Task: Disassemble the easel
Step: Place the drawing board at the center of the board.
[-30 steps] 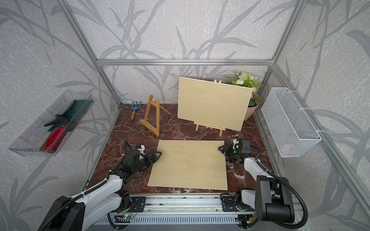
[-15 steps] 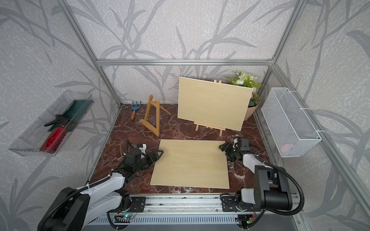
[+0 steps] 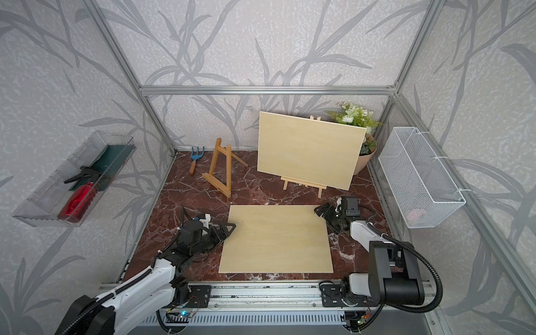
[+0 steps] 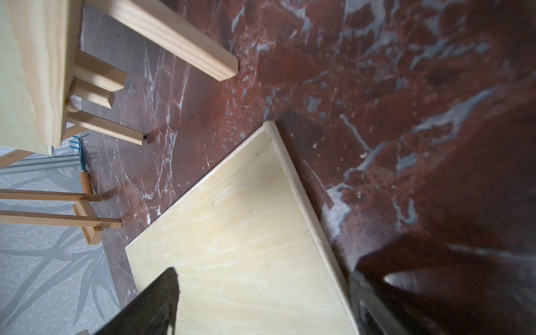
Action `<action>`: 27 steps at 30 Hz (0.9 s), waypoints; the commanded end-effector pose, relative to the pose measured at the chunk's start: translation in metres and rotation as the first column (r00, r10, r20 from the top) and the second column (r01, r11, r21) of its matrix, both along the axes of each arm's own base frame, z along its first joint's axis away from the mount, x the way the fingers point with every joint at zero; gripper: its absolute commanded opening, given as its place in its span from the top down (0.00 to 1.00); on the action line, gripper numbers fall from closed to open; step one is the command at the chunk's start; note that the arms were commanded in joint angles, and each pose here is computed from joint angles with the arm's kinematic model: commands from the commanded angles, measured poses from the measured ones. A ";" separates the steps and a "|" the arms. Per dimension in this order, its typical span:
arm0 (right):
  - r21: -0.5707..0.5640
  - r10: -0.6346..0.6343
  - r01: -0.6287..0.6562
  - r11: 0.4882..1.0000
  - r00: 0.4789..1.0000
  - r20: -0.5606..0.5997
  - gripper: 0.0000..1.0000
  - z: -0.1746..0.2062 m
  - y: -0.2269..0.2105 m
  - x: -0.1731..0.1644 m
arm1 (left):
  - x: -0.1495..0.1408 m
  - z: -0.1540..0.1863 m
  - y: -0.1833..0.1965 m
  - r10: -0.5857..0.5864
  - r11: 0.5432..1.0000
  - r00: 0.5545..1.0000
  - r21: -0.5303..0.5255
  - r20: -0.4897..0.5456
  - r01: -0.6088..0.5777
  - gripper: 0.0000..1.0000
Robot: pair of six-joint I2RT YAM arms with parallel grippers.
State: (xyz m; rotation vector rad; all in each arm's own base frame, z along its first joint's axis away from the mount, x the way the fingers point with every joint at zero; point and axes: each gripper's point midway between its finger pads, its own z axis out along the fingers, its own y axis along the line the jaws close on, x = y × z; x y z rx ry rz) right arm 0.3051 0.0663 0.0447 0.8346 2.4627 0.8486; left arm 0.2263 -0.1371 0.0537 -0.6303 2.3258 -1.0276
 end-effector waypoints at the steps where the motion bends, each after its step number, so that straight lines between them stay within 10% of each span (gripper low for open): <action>1: -0.017 0.005 -0.005 1.000 1.000 0.013 0.04 0.010 0.000 0.000 | -0.014 -0.013 0.004 0.004 1.000 0.998 0.014 -0.060 -0.003 0.01; 19: 0.001 0.037 -0.038 0.999 0.964 0.262 0.03 0.084 0.011 -0.016 | 0.002 0.018 -0.001 -0.143 0.976 0.989 0.174 0.036 0.135 0.01; 27: -0.139 0.234 -0.190 0.972 0.711 0.663 0.03 0.205 0.089 -0.020 | -0.010 0.040 0.007 -0.119 0.984 0.980 0.151 0.157 0.095 0.01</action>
